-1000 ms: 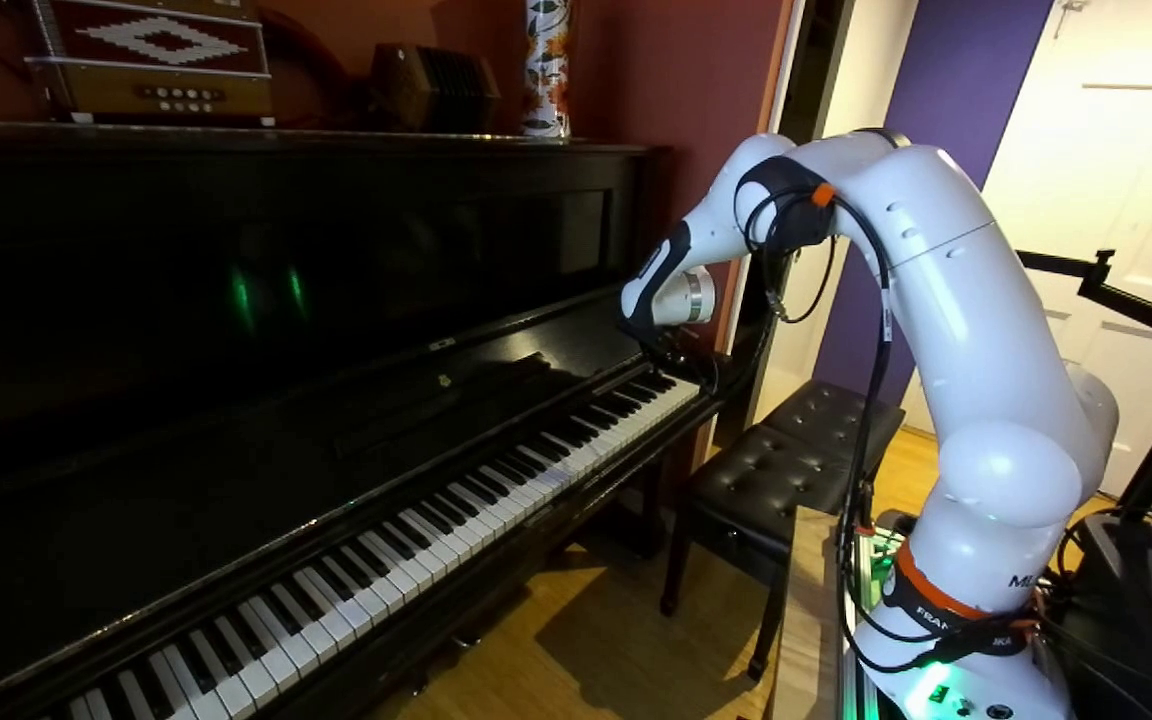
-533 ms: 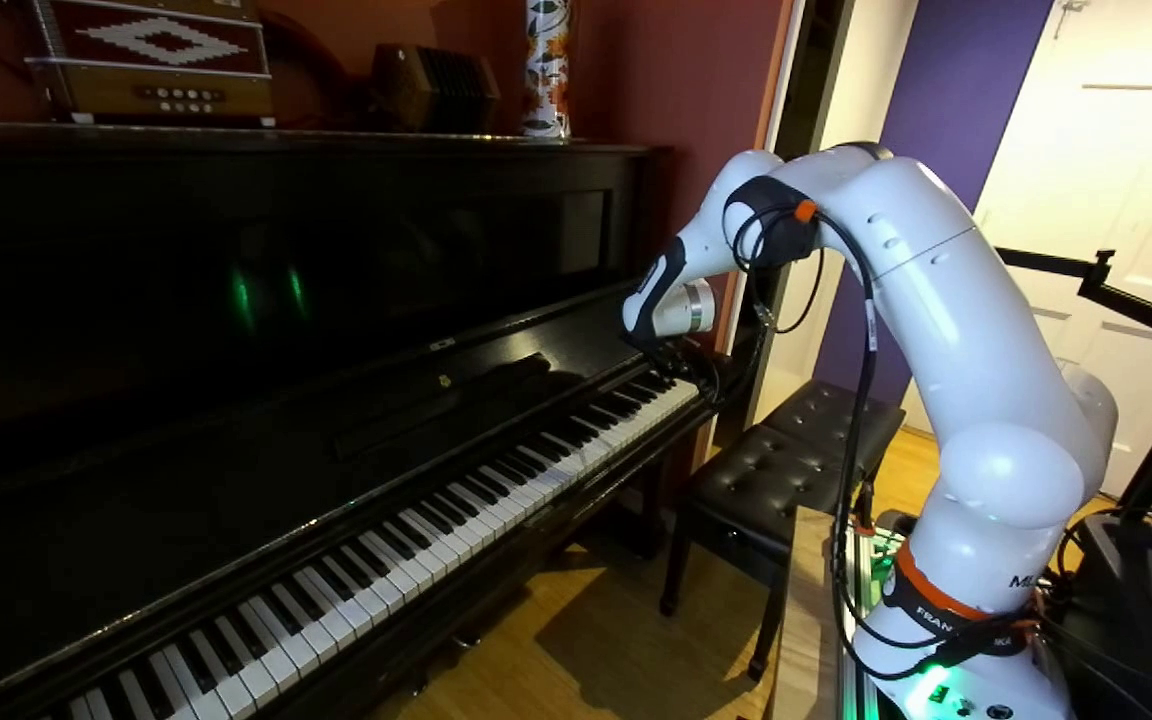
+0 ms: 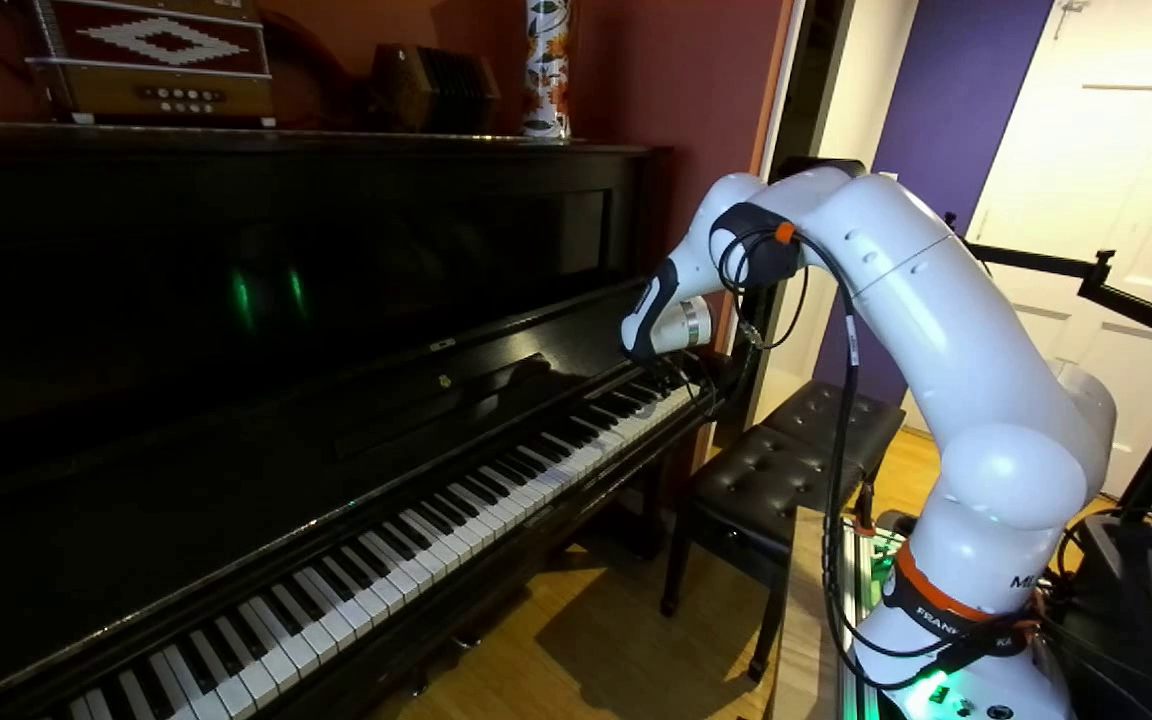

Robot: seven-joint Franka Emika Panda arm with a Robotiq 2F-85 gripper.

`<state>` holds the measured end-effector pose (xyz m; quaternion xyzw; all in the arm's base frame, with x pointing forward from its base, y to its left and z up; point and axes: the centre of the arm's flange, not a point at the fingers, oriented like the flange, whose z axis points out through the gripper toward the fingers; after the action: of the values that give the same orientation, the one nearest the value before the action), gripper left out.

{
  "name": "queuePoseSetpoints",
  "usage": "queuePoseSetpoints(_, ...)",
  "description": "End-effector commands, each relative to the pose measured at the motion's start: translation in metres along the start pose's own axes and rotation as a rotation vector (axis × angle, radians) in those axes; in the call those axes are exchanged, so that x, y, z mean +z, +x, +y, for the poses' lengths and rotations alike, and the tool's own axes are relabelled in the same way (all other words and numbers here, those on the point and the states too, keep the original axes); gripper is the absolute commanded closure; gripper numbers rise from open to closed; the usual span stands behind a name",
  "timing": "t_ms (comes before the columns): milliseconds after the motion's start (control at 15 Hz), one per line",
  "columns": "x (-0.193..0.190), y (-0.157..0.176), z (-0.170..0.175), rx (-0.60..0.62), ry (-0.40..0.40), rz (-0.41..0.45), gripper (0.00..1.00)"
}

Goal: Press the far right e key on the piano

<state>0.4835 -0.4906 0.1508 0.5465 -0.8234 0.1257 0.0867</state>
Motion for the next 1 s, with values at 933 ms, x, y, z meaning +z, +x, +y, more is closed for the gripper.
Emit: queuePoseSetpoints(933,0.037,-0.022,-0.008,-0.041,-0.059,0.119,1.0)
